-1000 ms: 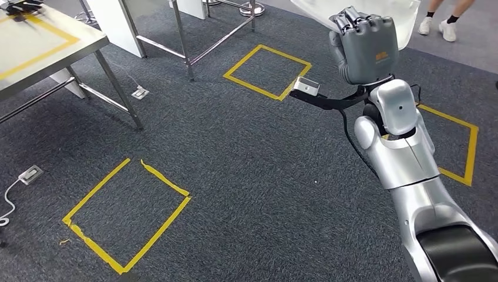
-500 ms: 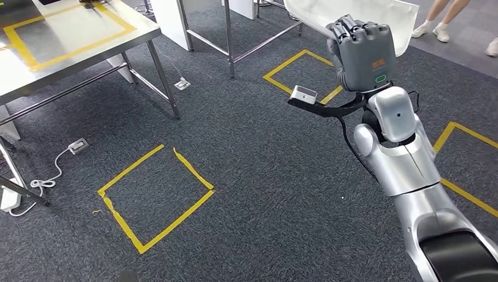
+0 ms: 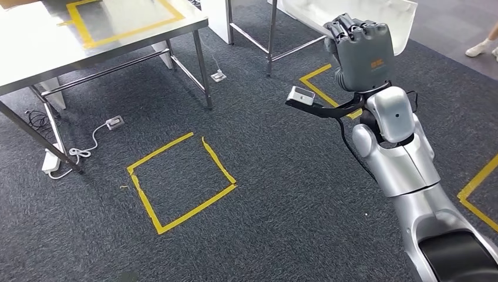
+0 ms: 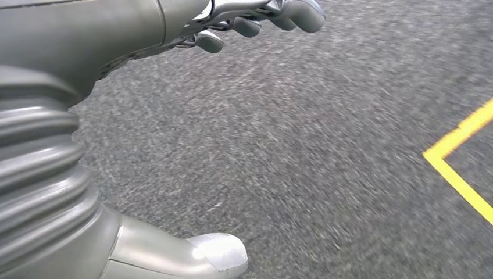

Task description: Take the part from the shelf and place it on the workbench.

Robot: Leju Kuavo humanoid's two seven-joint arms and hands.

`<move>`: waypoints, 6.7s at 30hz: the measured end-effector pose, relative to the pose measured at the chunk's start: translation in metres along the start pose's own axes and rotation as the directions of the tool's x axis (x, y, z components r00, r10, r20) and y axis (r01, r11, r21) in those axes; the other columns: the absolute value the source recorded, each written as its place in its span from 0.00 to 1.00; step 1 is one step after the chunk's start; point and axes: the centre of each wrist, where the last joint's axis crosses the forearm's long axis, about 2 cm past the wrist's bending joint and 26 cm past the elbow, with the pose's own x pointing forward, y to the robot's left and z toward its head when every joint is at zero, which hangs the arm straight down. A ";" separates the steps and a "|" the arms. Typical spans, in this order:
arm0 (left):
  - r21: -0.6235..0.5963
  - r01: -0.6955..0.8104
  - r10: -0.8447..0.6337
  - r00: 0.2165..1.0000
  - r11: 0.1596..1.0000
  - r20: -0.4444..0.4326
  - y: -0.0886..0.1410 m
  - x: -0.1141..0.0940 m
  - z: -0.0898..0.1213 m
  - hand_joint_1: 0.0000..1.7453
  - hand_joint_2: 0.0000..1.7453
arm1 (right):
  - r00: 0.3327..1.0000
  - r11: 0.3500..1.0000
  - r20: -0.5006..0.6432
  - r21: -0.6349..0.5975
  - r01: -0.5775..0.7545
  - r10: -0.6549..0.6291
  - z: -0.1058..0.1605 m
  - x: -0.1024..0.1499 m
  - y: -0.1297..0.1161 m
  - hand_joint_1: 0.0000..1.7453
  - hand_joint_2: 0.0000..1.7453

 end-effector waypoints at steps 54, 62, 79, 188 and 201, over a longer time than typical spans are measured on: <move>-0.097 -0.269 0.258 0.959 0.958 -0.117 0.056 -0.044 -0.007 0.00 1.00 | 0.999 0.998 -0.033 0.061 0.022 -0.020 0.022 -0.014 0.017 1.00 1.00; -0.097 -0.263 0.252 0.961 0.960 -0.112 0.057 -0.044 -0.008 0.00 1.00 | 0.999 0.997 -0.039 0.073 0.029 -0.027 0.027 -0.013 0.021 1.00 1.00; -0.095 -0.258 0.248 0.963 0.961 -0.108 0.058 -0.045 -0.008 0.00 1.00 | 0.999 0.996 -0.039 0.082 0.030 -0.027 0.028 -0.008 0.024 1.00 1.00; 0.003 -0.273 0.271 0.953 0.962 -0.136 0.042 -0.035 -0.005 0.00 1.00 | 0.999 0.987 -0.027 0.154 0.035 -0.031 0.035 -0.016 0.041 1.00 1.00; 0.028 -0.295 0.296 0.946 0.955 -0.136 0.041 -0.034 -0.006 0.00 1.00 | 0.999 0.983 -0.023 0.179 0.041 -0.037 0.044 -0.009 0.047 1.00 1.00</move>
